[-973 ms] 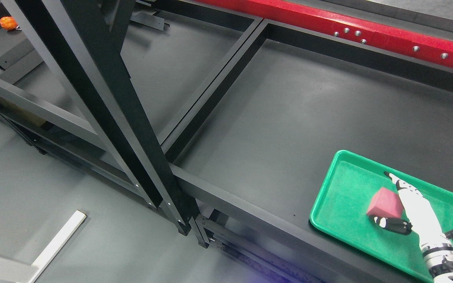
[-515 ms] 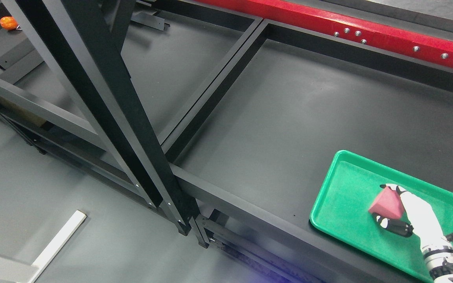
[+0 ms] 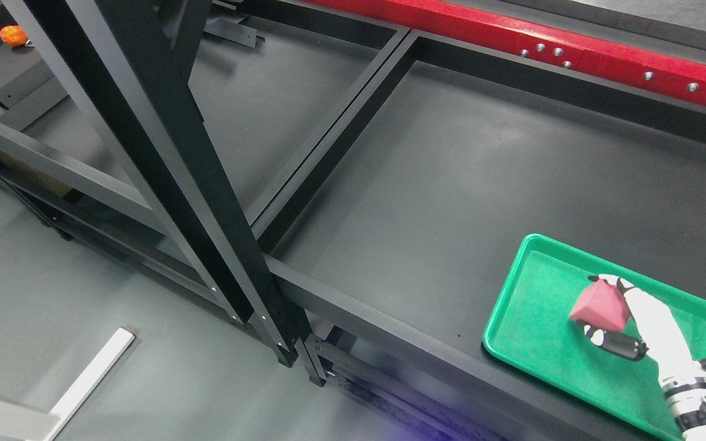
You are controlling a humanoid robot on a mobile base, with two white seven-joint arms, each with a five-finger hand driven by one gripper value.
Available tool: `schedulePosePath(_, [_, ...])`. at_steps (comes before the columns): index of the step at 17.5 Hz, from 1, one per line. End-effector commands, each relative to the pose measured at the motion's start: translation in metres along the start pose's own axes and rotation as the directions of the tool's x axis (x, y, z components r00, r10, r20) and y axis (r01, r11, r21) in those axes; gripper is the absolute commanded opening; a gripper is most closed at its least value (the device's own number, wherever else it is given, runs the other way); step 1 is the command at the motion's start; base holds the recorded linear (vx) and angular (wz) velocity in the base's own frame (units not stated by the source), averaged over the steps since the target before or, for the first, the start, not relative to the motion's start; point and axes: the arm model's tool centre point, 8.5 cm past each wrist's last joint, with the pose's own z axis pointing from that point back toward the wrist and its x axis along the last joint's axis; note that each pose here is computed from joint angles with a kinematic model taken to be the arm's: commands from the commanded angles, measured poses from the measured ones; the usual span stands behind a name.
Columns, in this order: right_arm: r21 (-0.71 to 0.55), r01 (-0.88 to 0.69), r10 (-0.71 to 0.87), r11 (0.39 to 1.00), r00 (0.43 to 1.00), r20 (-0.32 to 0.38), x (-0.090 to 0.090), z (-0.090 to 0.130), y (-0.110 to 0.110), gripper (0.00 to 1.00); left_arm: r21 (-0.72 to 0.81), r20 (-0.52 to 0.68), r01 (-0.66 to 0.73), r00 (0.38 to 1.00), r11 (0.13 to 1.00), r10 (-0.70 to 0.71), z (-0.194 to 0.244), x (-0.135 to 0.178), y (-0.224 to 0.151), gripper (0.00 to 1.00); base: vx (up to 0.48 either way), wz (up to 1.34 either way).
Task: Pick pink block from left shelf to tray
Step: 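Lift the pink cube out of the green tray with the right hand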
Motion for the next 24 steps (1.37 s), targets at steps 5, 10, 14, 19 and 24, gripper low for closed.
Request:
schedulePosePath(5, [-0.394,0.147,-0.127,0.907,0.989,0.075,0.019,0.013,-0.055,0.04,0.017,-0.008,0.004,1.0,1.0,-0.004,0.002,-0.005,0.011,1.0,0.0,0.0])
schedulePosePath(10, [-0.503,0.159,-0.132,0.85,0.987,0.088,0.025,0.022,-0.069,0.04,0.017,-0.009,0.004,1.0,1.0,-0.004,0.002,-0.005,0.011,1.0,0.0,0.0])
schedulePosePath(14, [-0.551,0.204,-0.173,0.809,0.979,0.108,0.023,0.031,-0.08,0.03,0.017,-0.008,0.004,1.0,1.0,-0.004,0.002,-0.005,0.011,1.0,0.0,0.0])
schedulePosePath(19, [-0.559,0.214,-0.18,0.801,0.977,0.116,0.024,0.034,-0.082,0.04,0.017,-0.008,0.004,1.0,1.0,-0.004,0.002,-0.005,0.011,1.0,0.0,0.0])
schedulePosePath(24, [-0.558,0.214,-0.18,0.802,0.977,0.116,0.024,0.034,-0.082,0.04,0.017,-0.008,0.004,1.0,1.0,-0.004,0.002,-0.005,0.011,1.0,0.0,0.0])
